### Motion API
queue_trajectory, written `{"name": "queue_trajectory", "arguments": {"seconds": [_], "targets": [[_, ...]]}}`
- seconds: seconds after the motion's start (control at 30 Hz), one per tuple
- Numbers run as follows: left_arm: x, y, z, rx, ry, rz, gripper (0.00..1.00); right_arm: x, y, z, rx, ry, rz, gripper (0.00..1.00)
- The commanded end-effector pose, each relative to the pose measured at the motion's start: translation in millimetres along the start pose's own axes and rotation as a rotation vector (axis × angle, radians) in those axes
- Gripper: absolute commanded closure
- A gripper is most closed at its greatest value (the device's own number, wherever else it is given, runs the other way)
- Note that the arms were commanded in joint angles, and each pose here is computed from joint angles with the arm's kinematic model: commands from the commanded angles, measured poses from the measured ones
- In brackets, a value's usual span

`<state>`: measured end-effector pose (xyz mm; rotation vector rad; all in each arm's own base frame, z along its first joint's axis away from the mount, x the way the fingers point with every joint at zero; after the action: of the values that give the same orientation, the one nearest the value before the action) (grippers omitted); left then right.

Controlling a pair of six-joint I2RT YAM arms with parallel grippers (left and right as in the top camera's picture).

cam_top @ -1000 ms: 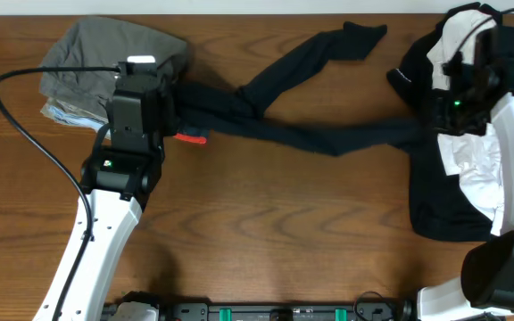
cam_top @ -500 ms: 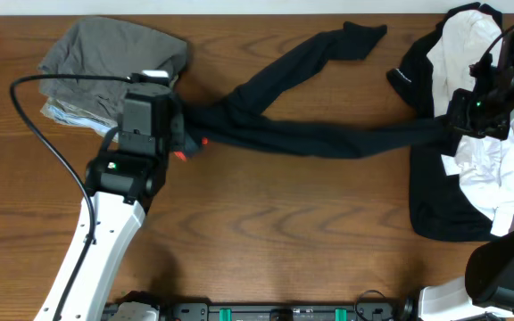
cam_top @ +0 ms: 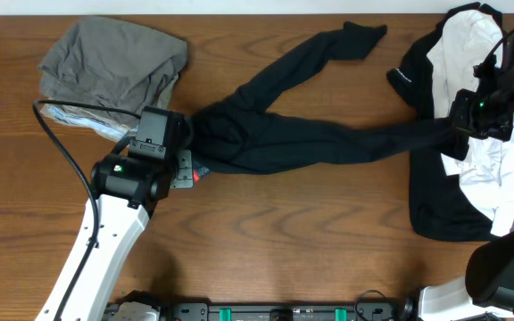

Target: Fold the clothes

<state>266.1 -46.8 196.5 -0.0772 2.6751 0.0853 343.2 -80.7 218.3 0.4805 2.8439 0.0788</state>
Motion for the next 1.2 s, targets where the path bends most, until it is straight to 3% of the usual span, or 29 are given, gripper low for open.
{"name": "queue_trajectory", "arguments": {"seconds": [0.0, 0.1, 0.23, 0.43, 0.63, 0.87, 1.17], "targets": [[3, -4, 15, 0.014, 0.016, -0.031, 0.77, -1, -4, 1, 0.007, 0.001, 0.020, 0.99], [1, -12, 34, 0.046, 0.026, -0.059, 0.62, -1, -4, 1, 0.007, 0.001, 0.020, 0.99], [-7, -14, 63, 0.110, 0.064, -0.242, 0.51, 0, -4, 1, 0.008, 0.003, 0.020, 0.99], [-34, 2, 90, 0.214, 0.039, -0.502, 0.42, -2, -3, 1, 0.007, -0.005, 0.019, 0.99], [-41, 7, 105, 0.320, 0.078, -0.601, 0.33, -3, -3, 1, 0.006, -0.010, 0.018, 0.99], [-26, 1, 133, 0.336, 0.188, -0.623, 0.32, -3, -3, 1, 0.007, -0.011, 0.018, 0.99], [-23, 4, 136, 0.345, 0.209, -0.640, 0.32, -3, -3, 1, 0.007, -0.013, 0.010, 0.99]]}}
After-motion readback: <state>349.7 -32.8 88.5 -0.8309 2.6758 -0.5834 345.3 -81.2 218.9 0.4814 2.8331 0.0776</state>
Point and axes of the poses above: each gripper's point midway between its finger pads, its own z axis out along the fingers, its own y axis along the line the jaws close on, x = y × z, the point moved 4 cm from there along -z, back along the fingers
